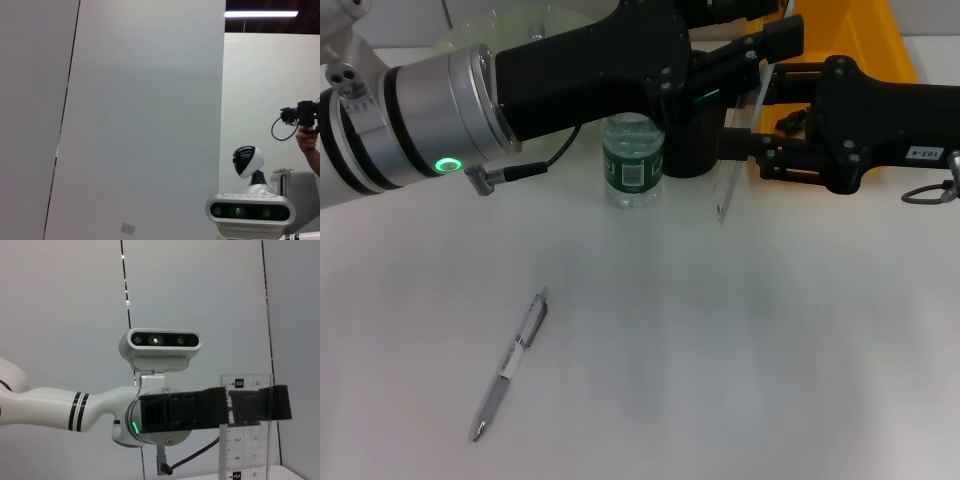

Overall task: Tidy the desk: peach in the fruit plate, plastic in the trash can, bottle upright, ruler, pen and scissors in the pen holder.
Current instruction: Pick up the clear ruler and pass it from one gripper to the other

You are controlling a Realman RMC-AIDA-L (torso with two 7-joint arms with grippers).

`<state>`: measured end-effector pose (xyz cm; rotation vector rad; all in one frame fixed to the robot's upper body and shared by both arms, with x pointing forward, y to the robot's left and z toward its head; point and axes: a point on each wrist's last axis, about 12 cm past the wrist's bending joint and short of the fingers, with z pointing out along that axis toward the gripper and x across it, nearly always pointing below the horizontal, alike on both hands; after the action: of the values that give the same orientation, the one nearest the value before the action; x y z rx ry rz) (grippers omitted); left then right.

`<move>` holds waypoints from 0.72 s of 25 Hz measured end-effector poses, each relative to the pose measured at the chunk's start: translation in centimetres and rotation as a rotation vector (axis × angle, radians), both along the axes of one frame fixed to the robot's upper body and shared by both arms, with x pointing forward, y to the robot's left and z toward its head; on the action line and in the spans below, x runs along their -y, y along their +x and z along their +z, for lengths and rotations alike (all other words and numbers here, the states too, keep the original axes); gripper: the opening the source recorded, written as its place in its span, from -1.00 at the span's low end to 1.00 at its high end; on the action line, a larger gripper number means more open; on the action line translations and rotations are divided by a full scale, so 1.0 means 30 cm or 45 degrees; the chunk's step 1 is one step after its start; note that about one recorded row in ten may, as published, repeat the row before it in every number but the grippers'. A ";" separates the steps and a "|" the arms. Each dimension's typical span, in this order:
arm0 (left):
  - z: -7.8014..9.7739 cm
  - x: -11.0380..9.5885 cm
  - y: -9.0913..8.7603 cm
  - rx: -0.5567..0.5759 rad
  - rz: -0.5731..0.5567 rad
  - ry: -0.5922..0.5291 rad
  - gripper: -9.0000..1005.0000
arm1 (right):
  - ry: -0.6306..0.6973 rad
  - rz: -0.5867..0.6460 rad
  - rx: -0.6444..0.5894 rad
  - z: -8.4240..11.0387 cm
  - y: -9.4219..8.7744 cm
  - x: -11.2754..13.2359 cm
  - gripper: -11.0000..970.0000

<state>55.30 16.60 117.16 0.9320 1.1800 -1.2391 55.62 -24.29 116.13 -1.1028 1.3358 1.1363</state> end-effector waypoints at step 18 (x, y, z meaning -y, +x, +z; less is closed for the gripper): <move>0.004 0.004 0.002 0.010 -0.002 0.001 -0.22 | 0.004 -0.008 0.020 0.002 0.004 -0.003 -0.21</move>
<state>55.37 16.50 117.27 0.9377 1.1735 -1.2352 55.75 -24.21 116.20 -1.1025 1.3243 1.1224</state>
